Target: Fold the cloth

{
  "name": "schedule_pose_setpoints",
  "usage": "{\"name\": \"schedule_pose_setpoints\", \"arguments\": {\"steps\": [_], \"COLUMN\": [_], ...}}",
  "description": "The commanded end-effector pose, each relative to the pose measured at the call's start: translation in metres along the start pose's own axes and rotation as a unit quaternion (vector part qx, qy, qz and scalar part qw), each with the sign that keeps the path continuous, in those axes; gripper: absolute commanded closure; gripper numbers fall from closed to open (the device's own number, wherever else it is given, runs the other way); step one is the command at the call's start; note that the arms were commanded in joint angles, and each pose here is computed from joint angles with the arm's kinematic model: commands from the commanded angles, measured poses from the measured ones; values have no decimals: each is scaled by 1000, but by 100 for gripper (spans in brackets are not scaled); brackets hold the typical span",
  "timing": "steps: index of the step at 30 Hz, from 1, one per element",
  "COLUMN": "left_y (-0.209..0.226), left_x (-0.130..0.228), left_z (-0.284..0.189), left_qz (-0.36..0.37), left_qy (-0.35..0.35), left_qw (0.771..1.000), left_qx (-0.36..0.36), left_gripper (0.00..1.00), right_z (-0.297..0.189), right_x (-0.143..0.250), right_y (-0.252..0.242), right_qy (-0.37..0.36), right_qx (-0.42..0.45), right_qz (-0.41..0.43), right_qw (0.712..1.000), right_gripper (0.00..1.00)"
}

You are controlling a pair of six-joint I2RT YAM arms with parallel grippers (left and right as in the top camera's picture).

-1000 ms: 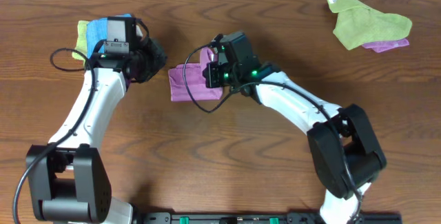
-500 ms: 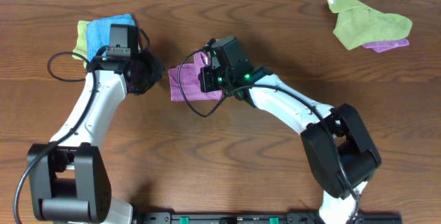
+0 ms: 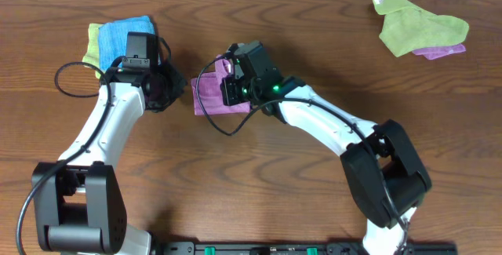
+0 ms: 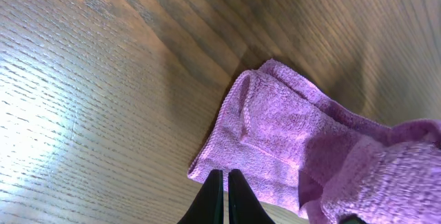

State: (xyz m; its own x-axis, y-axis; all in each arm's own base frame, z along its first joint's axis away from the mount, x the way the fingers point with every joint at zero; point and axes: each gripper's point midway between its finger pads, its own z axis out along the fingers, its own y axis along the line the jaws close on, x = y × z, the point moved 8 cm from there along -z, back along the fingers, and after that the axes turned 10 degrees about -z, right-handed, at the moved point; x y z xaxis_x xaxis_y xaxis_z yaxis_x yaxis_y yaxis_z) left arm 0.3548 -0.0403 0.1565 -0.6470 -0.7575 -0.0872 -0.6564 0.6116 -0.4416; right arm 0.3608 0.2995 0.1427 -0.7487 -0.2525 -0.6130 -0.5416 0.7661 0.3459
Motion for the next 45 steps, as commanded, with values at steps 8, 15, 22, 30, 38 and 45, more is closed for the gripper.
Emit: {"name": "schedule_pose_setpoints", "arguments": {"steps": [8,15,22,30,38,45], "left_y": [4,5,7,17,24,26], "left_x": [-2,-1,-2,-10,-21,-24], "left_z": [1,1,1,-2,-6,-7], "left_qz": [-6,-6,-8,-21,-39,-40], "left_qy": [-6,-4,-4,-1,-7,-9], "left_qw": [1000,1000,1000,1000,999,999], "left_qx": [-8,-11,-15,-22,-19,-19], "left_gripper": [94,94,94,94,94,94], "right_z": [6,23,39,55,59,59], "right_x": [-6,3,-4,-2,1,1], "right_y": [11,18,35,38,45,49], "right_qy": [-6,10,13,33,33,31], "right_qx": [2,-4,-15,-14,-21,-34], "right_qz": [-30,-42,-69,-80,-100,-102], "right_qw": [1000,999,997,996,994,994], "right_gripper": [99,99,99,99,95,61]}}
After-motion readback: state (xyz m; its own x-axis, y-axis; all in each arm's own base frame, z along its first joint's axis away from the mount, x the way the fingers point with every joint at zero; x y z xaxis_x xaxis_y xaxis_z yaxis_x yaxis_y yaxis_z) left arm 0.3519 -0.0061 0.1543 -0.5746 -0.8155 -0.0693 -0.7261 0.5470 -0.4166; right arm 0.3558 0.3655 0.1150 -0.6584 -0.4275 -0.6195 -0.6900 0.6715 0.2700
